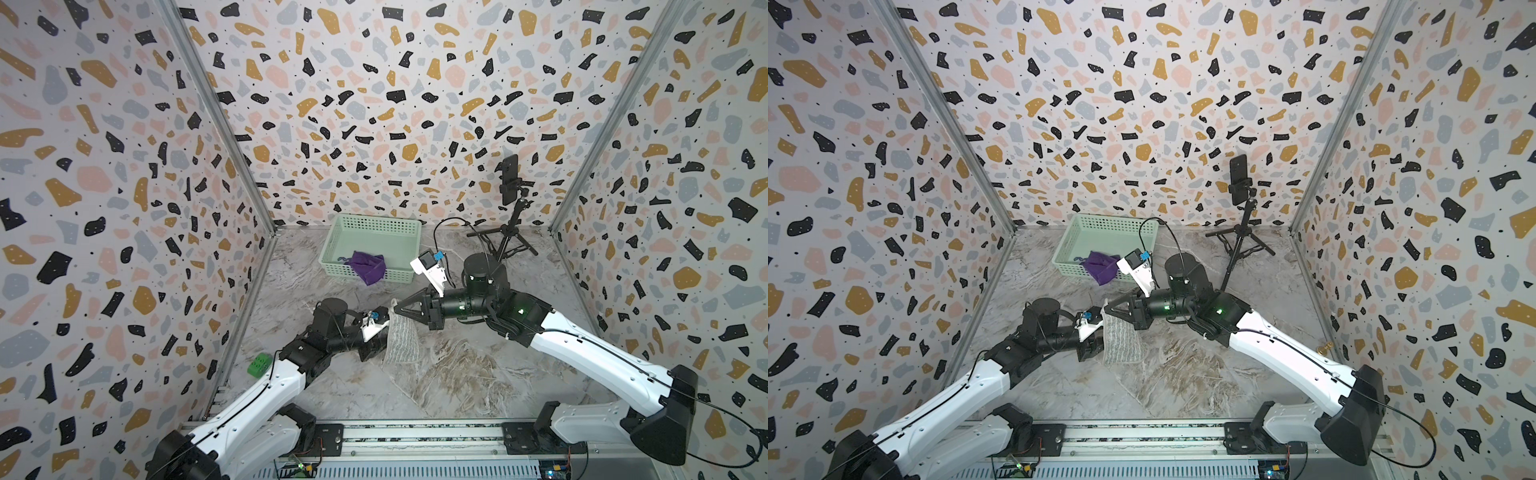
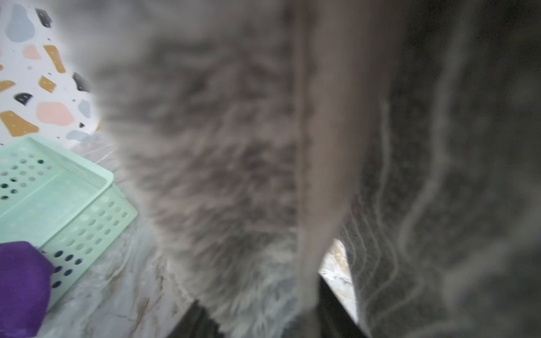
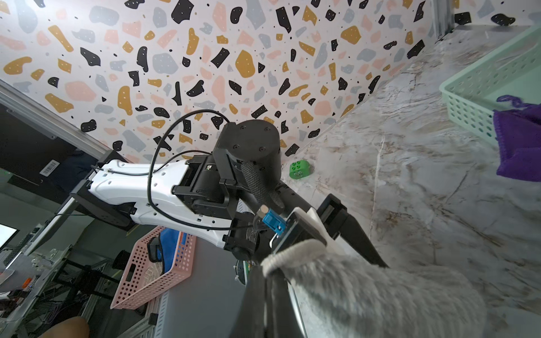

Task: Fold the square dishcloth
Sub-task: Flatten out the cleaning item at the center of the board.

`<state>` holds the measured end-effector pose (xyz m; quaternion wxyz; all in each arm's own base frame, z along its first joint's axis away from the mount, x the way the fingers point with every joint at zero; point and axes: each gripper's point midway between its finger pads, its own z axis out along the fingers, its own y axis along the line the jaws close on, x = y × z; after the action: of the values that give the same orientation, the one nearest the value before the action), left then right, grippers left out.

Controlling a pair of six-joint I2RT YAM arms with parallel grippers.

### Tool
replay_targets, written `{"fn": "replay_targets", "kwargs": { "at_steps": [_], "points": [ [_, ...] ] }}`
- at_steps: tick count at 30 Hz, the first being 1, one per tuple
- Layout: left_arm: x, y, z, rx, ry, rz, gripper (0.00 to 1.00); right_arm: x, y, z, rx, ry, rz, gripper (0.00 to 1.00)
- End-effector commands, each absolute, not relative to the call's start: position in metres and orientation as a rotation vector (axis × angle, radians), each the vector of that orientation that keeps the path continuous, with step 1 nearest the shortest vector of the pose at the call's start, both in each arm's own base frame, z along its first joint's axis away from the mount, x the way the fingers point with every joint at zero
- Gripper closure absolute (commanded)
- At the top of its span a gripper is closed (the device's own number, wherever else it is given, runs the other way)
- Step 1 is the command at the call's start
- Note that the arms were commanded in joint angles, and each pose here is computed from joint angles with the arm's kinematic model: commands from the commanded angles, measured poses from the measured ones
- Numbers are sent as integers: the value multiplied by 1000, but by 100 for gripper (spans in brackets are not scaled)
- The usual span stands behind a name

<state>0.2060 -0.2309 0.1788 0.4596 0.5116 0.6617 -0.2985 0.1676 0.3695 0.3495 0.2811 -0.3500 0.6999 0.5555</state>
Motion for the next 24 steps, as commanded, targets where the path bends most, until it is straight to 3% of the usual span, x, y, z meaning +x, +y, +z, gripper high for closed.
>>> {"fn": "replay_targets", "kwargs": {
  "at_steps": [1, 2, 3, 10, 14, 19, 24],
  "points": [
    [203, -232, 204, 1275, 1590, -742, 76, 160, 360, 372, -978, 1823, 1477, 100],
    [203, -227, 200, 1286, 1629, -705, 94, 162, 357, 371, -973, 1829, 1457, 100],
    [206, -223, 201, 1287, 1648, -664, 100, 164, 354, 370, -966, 1835, 1438, 100],
    [187, -186, 204, 1426, 1779, -447, 100, 178, 320, 339, -908, 1969, 1210, 100],
    [161, -160, 207, 1518, 1856, -370, 100, 164, 298, 321, -907, 2037, 1161, 100],
    [91, -141, 219, 1696, 1884, -511, 100, 131, 271, 317, -884, 2049, 1227, 100],
    [54, -136, 236, 1710, 1897, -650, 100, 114, 251, 312, -841, 2061, 1242, 100]
  ]
}}
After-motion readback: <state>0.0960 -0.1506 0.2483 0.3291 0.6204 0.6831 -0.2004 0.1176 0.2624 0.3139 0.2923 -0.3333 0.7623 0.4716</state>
